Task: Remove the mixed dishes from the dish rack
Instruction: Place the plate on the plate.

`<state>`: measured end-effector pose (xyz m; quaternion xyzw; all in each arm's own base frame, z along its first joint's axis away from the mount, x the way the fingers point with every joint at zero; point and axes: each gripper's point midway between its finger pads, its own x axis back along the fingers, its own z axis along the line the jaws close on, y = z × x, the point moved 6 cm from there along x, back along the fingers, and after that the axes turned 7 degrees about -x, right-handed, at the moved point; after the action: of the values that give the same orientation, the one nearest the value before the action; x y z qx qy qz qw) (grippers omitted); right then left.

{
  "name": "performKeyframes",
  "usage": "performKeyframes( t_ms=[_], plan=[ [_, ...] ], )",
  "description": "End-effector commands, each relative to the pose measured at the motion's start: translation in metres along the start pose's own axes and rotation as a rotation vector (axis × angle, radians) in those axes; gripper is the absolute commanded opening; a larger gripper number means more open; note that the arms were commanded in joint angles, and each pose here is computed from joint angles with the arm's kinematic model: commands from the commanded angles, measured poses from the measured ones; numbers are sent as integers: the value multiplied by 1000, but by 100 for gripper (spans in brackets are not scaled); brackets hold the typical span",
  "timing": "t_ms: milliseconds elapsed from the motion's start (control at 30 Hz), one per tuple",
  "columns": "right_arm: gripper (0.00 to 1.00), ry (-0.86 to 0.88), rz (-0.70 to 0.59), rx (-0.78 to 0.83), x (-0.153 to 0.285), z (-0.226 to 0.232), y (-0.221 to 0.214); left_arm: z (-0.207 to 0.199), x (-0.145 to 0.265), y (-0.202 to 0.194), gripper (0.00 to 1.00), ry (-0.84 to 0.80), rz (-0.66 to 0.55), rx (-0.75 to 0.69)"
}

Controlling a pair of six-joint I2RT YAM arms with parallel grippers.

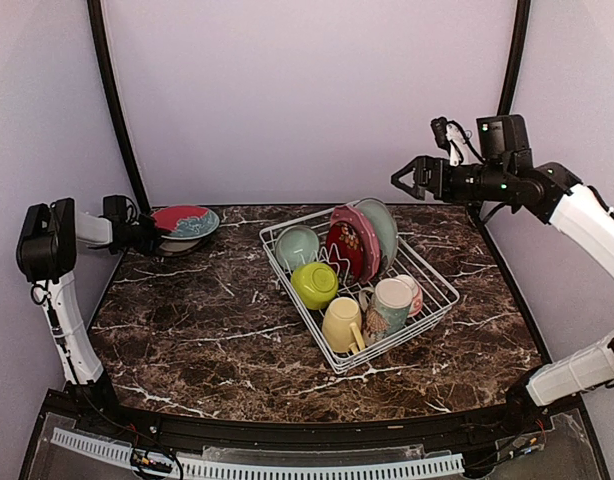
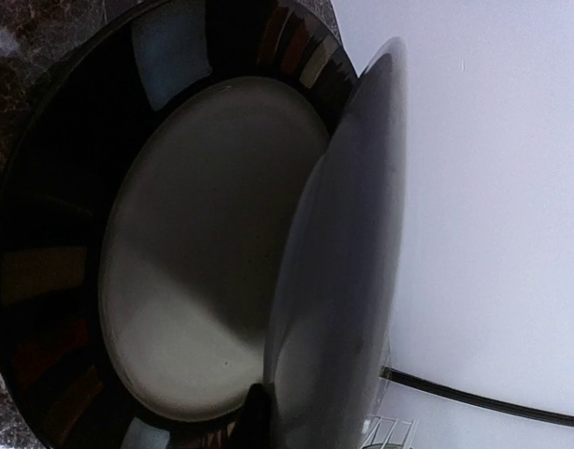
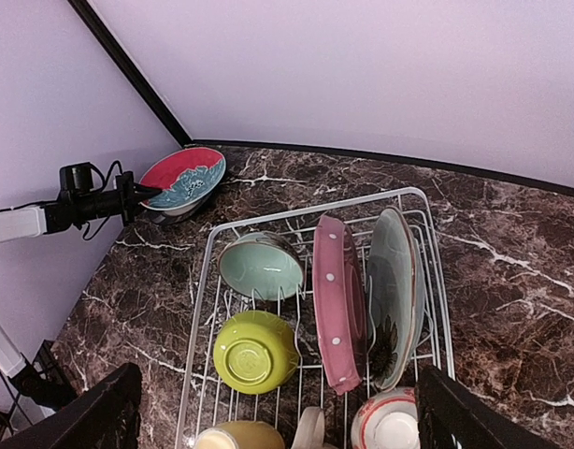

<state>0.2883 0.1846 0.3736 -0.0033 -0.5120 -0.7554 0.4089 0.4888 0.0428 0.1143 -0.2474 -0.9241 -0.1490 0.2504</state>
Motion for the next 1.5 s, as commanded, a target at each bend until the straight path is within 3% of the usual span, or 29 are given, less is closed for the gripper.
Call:
performKeyframes(
  t_ms=[0, 133, 233, 533, 800, 967, 1267, 1467],
  plan=[
    [99, 7, -15, -10, -1, 3, 10, -52, 17, 24, 3, -169, -66, -142],
    [99, 10, -20, -9, -2, 4, 12, -48, 17, 24, 10, -131, -54, -166],
    [99, 12, -14, -10, -4, 4, 11, -45, 17, 24, 25, -99, -42, -194],
    [99, 25, -21, -15, -1, 5, 9, -29, 22, 15, 49, 41, 22, -247],
    [99, 7, -10, -7, 1, 2, 7, -23, 49, 13, 72, 236, -4, -362],
    [99, -44, -4, 14, 5, 0, 11, -20, 63, 5, 87, 266, -18, -401],
    [99, -56, 13, -22, 7, 1, 14, -21, 81, -6, 92, 286, -4, -436],
    [99, -104, 49, -31, 0, -6, 9, -44, 101, -31, 96, 135, 21, -472]
  ],
)
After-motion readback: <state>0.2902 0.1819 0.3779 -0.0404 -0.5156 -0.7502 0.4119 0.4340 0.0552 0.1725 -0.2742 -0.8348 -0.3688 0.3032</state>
